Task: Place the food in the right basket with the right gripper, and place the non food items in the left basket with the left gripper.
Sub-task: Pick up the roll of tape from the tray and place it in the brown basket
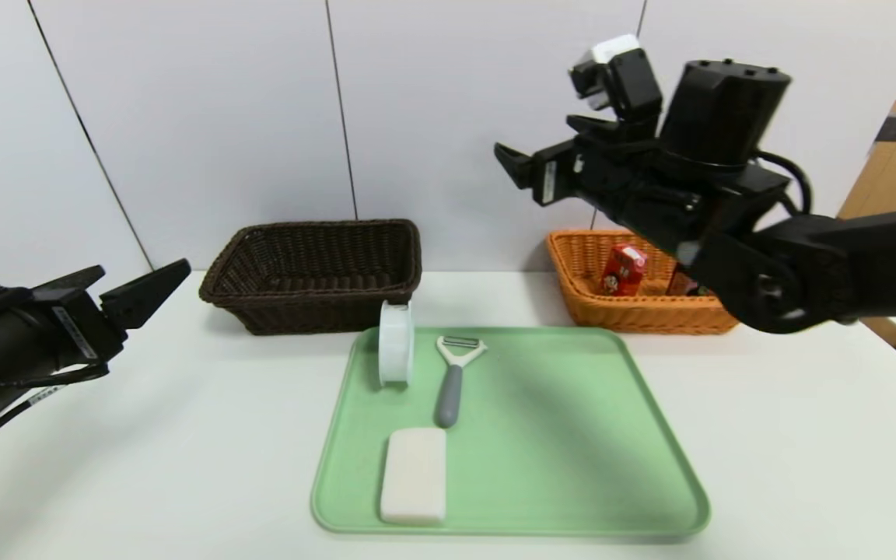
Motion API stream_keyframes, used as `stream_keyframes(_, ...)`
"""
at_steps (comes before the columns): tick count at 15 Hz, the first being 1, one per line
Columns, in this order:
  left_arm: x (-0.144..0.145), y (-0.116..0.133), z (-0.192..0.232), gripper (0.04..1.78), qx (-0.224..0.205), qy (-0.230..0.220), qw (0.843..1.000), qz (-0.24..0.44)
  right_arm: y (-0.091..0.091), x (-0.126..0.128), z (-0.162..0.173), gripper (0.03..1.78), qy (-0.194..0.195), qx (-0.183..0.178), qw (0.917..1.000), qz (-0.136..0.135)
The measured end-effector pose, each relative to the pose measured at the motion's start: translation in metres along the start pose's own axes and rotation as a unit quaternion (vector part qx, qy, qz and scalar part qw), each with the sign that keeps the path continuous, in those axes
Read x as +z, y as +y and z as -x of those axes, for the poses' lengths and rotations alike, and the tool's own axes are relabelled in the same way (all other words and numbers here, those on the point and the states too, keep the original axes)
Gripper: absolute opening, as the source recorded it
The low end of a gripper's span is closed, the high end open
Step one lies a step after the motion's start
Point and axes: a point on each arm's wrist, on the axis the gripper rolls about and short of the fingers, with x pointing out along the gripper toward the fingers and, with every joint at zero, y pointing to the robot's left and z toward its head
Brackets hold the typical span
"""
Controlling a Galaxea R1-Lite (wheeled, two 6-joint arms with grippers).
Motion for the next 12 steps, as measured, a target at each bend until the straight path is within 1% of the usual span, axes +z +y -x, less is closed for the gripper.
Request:
stream_keyframes(2, 0.002, -0.021, -0.008, 1.69, -0.045, 0.003, 0.999, 0.005, -0.009, -0.011, 0.049, 1.63, 0.043, 0.0, 0.9989, -0.017)
stream_keyframes(3, 0.001, -0.036, -0.013, 1.69, -0.068, 0.007, 0.998, 0.008, -0.014, -0.017, 0.074, 1.64, 0.062, -0.004, 0.9978, -0.023)
stream_keyframes(5, -0.009, -0.065, -0.025, 1.69, -0.098, 0.029, 0.995, 0.01, -0.023, -0.024, 0.114, 1.66, 0.079, -0.016, 0.9962, -0.032)
stream_keyframes(6, -0.018, -0.08, -0.034, 1.69, -0.099, 0.042, 0.994, 0.009, -0.027, -0.026, 0.131, 1.66, 0.083, -0.024, 0.9957, -0.035)
stream_keyframes(8, -0.034, -0.106, -0.052, 1.69, -0.092, 0.054, 0.994, 0.0, -0.034, -0.028, 0.152, 1.67, 0.086, -0.039, 0.995, -0.035)
stream_keyframes(9, -0.037, -0.117, -0.061, 1.69, -0.09, 0.053, 0.994, -0.008, -0.037, -0.029, 0.159, 1.68, 0.086, -0.045, 0.9947, -0.034)
stream_keyframes(10, -0.039, -0.127, -0.069, 1.69, -0.09, 0.062, 0.994, -0.026, -0.038, -0.03, 0.165, 1.68, 0.086, -0.05, 0.9944, -0.034)
stream_keyframes(12, -0.041, -0.14, -0.081, 1.69, -0.09, 0.113, 0.988, -0.058, -0.041, -0.031, 0.173, 1.69, 0.087, -0.058, 0.9939, -0.034)
